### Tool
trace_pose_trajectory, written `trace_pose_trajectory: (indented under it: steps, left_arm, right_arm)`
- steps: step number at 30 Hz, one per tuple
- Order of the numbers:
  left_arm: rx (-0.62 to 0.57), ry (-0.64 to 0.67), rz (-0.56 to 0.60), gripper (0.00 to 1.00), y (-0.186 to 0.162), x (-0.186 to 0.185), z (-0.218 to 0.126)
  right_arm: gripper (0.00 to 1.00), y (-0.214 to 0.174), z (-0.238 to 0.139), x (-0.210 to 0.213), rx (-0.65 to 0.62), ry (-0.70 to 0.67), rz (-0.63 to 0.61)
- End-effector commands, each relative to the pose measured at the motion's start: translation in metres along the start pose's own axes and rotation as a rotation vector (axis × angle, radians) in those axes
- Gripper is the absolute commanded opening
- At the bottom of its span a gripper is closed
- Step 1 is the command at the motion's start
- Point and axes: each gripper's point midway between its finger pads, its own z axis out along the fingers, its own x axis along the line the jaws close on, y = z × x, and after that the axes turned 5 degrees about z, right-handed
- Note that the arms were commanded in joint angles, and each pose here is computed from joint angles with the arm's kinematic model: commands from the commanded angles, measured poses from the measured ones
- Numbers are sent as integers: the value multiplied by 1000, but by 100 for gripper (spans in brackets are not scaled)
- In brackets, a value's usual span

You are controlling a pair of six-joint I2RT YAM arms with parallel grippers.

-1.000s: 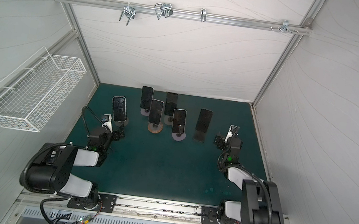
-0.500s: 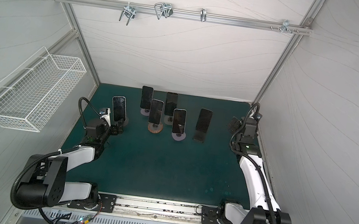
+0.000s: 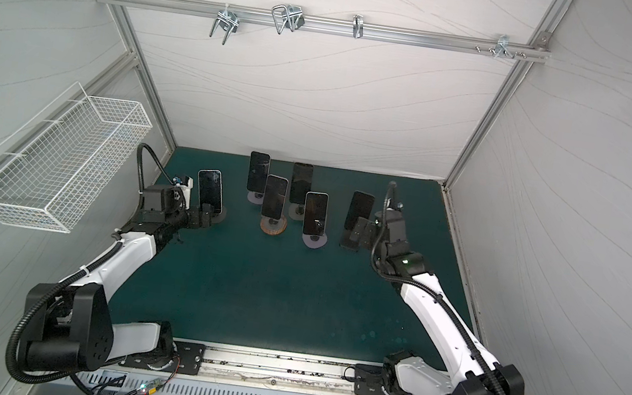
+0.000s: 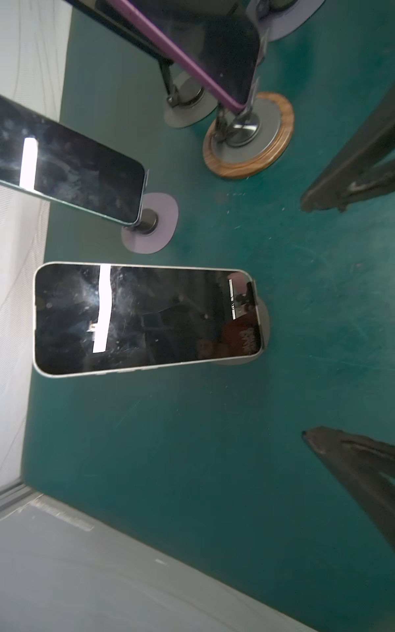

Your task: Remove the phone from the phone stand

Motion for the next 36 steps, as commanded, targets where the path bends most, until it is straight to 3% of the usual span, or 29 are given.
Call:
trace_pose_trajectory:
  steps: [1,6,15,25,32,36]
  left_arm:
    - [57,-63,3,100,20,-10,-13]
    - [142,-70,-69,100,44,-9,-18]
    - [240,-20,-191,100,78,2,-1]
    - [241,170,-71,100,108,1,31]
    - [275,287,-119,100,112,11,53]
    - [301,282,-132,100,110,10,63]
  right_arm:
    - [99,-16,-8,11,-45,-5,-38]
    - [99,-64,-4,40,-11,68,-132]
    - [99,-142,0,54,74,93,-269]
    - [99,-152,7,64,86,80,-321]
    - [99,-152,5,61,64,77,-320]
    - [99,-151,4,61,62,77,-318]
